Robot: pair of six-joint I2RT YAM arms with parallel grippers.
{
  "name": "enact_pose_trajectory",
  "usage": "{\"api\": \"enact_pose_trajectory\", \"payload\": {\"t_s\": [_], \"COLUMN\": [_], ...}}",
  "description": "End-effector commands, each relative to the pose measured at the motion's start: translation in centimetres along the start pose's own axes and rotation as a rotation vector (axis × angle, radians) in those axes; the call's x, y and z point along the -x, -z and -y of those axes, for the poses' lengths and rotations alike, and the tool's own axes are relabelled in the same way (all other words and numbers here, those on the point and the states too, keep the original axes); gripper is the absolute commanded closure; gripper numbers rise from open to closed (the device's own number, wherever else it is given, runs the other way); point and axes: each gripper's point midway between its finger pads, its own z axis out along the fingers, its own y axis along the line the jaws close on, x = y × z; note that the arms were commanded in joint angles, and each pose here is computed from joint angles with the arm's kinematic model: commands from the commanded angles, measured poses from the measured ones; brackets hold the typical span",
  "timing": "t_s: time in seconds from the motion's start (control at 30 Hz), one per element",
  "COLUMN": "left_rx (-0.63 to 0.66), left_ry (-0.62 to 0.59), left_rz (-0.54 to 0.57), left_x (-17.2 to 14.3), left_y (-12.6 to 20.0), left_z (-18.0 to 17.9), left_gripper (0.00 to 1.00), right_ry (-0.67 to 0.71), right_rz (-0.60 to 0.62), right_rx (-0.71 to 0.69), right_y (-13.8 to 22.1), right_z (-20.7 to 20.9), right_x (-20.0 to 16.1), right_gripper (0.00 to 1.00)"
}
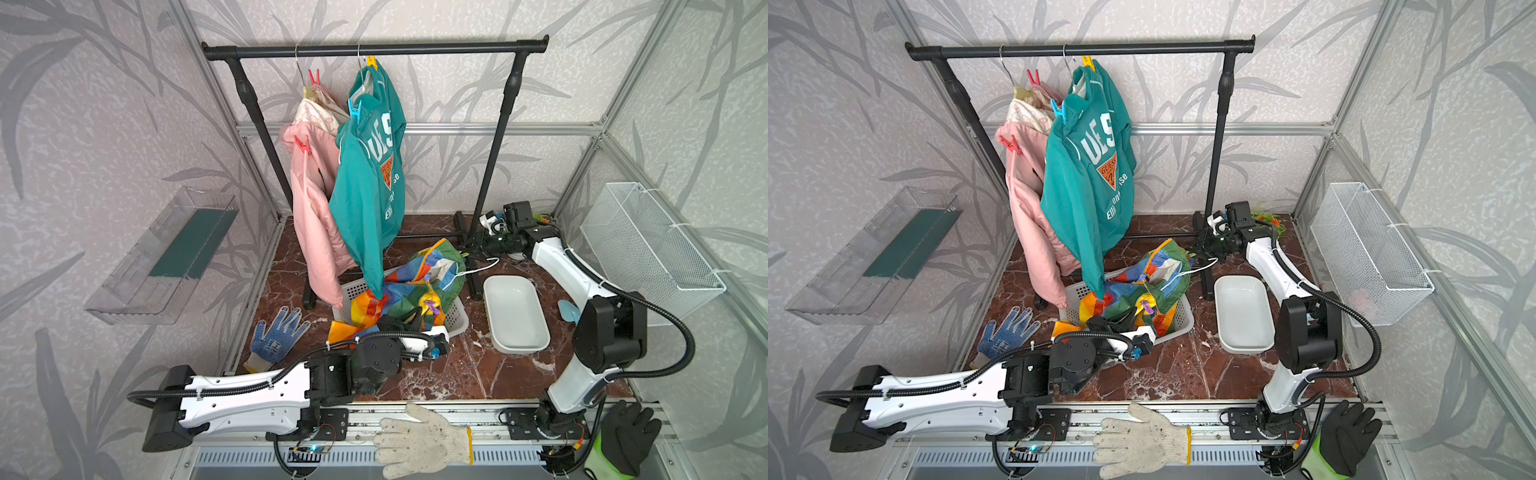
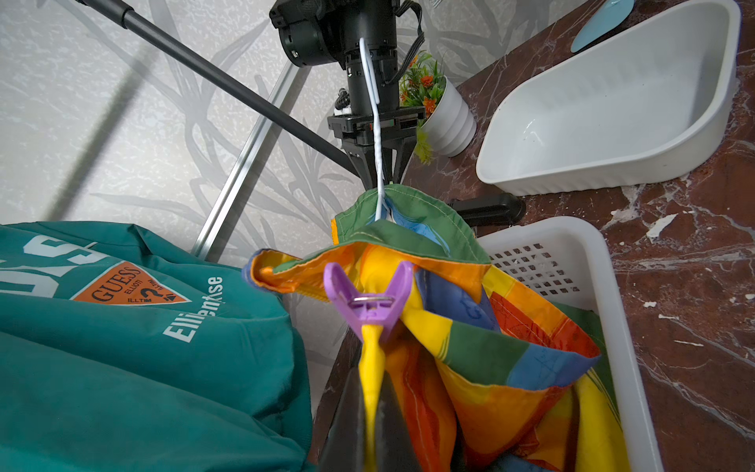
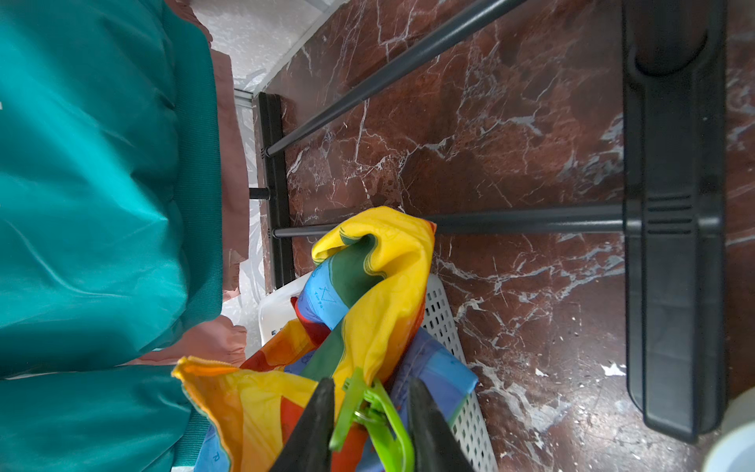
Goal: Remove the clothespins securing jackets to the hanger
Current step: Remove the clothespin from the hanger.
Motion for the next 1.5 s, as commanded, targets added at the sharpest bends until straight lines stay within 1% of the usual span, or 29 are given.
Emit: {"api": "enact_pose_trajectory", "payload": {"t_s": [0.0, 0.1, 0.33, 0.5, 0.77, 0.83, 1.1, 1.17, 1.23, 1.47], "left_rx": [0.045, 0.042, 0.049, 0.052, 0.053, 0.055, 0.055, 0.055, 0.056, 0.055], "left_ry": [0.011, 0.008, 0.01, 0.009, 0.001, 0.001, 0.0, -0.002, -0.001, -0.003], "left_rz": [0.009, 0.006, 0.002, -0.009, -0.023, -0.028, -0.035, -0.038, -0.039, -0.046], "left_x": [0.3, 0.3, 0.1, -0.1, -0.5, -0.6, -0.8, -0.8, -0.9, -1.1], "left_y": [0.1, 0.0, 0.1, 0.1, 0.0, 0.0, 0.1, 0.1, 0.2, 0.1], "left_z": [-0.9, -0.7, -0.8, -0.8, -0.7, -0.7, -0.6, -0.7, -0.7, -0.6], "left_gripper": [1.0, 1.0, 1.0, 1.0, 1.0, 1.0, 1.0, 1.0, 1.0, 1.0], "right_ry": [0.006, 0.006, 0.003, -0.014, -0.017, -0.05, -0.061, -0.046, -0.051, -0.09], "right_rz": [-0.006, -0.004, -0.004, 0.013, 0.052, 0.056, 0.071, 0.098, 0.114, 0.178], "right_rx": [0.0, 0.001, 0.0, 0.01, 0.011, 0.019, 0.016, 0.025, 0.024, -0.005], "right_y": [0.2, 0.2, 0.2, 0.5, 1.6, 1.7, 2.2, 3.4, 4.1, 6.9], "right_z": [-0.3, -0.3, -0.2, -0.2, 0.1, 0.2, 0.6, 0.0, 0.3, 2.7], "right_x": [-0.1, -0.1, -0.1, 0.4, 1.3, 1.5, 2.1, 2.3, 2.7, 3.2], "right_gripper": [0.76, 0.81, 0.87, 0.94, 0.95, 0.95, 0.95, 0.95, 0.95, 0.96]}}
